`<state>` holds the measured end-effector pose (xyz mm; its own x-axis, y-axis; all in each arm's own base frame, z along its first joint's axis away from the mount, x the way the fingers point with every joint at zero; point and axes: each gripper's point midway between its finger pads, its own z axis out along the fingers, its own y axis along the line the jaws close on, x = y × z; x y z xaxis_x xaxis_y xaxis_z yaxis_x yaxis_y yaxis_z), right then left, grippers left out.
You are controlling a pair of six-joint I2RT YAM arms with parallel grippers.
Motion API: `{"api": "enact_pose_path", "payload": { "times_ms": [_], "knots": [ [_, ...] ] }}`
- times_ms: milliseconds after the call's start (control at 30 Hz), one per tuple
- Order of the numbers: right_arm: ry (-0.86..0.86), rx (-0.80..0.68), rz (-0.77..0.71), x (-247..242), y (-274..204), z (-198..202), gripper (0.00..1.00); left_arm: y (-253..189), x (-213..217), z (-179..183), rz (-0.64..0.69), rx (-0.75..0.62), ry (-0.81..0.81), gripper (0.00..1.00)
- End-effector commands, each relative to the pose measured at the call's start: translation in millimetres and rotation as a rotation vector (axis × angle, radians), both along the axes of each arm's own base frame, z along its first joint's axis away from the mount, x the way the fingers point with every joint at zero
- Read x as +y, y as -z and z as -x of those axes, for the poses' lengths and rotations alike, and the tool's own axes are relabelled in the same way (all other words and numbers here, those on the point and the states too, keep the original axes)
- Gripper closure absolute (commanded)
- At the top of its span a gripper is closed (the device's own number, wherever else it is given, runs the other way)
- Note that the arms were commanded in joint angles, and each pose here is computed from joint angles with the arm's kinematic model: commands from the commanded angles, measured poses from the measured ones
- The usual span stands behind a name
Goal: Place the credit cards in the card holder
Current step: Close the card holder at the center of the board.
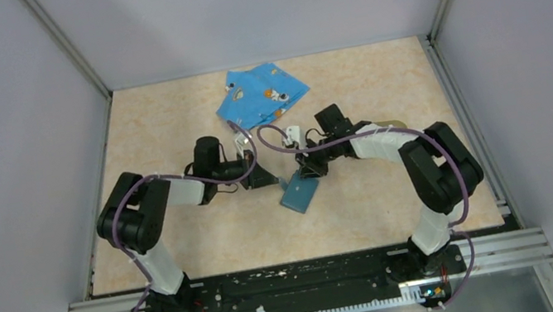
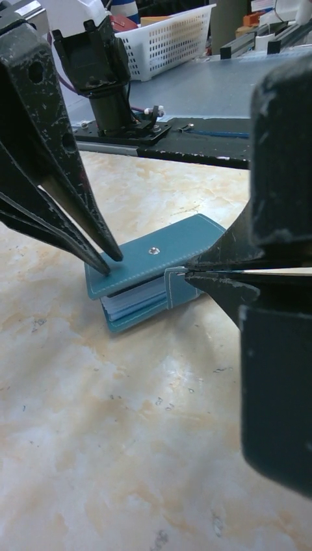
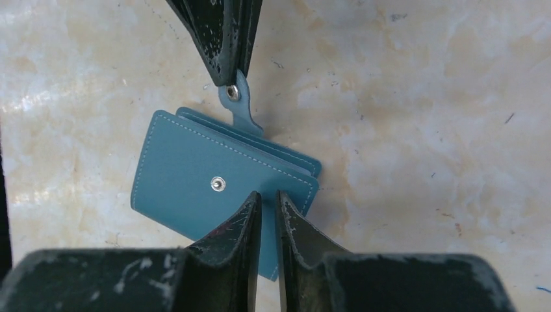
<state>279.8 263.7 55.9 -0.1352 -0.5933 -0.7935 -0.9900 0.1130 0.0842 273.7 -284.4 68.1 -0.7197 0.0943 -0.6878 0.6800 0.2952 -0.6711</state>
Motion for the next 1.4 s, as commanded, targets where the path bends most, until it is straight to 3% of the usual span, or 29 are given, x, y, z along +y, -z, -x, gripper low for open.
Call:
{"api": "enact_pose_path", "payload": {
  "times_ms": [0, 400, 767, 967, 1100, 1233, 1300, 1367],
  "knots": [
    [0.113, 0.1, -0.044, 15, -14, -13, 0.87, -8, -17, -5, 0.029, -0.038, 0.04, 1.0],
    [0.14, 0.286, 0.073, 14, 14, -2, 0.89, 3, -38, -1, -0.021, -0.034, 0.042, 1.0],
    [0.184, 0.306, 0.109, 10, 17, -5, 0.89, 21, -54, 10, -0.123, -0.056, 0.024, 1.0],
    [0.21, 0.284, 0.028, 6, -18, -17, 0.89, 32, -49, 13, -0.163, -0.049, 0.009, 1.0],
    [0.214, 0.201, -0.063, -5, -54, -26, 0.86, 35, -49, 15, -0.167, -0.046, 0.016, 1.0],
    [0.023, -0.018, -0.131, -11, -85, -9, 0.81, 35, -47, 16, -0.179, -0.067, 0.027, 1.0],
    [-0.188, -0.209, -0.164, -14, -86, 15, 0.69, 32, -45, 15, -0.187, -0.094, 0.036, 1.0],
    [-0.388, -0.411, -0.143, -19, -71, 38, 0.49, 31, -43, 15, -0.202, -0.119, 0.048, 1.0]
  ]
}}
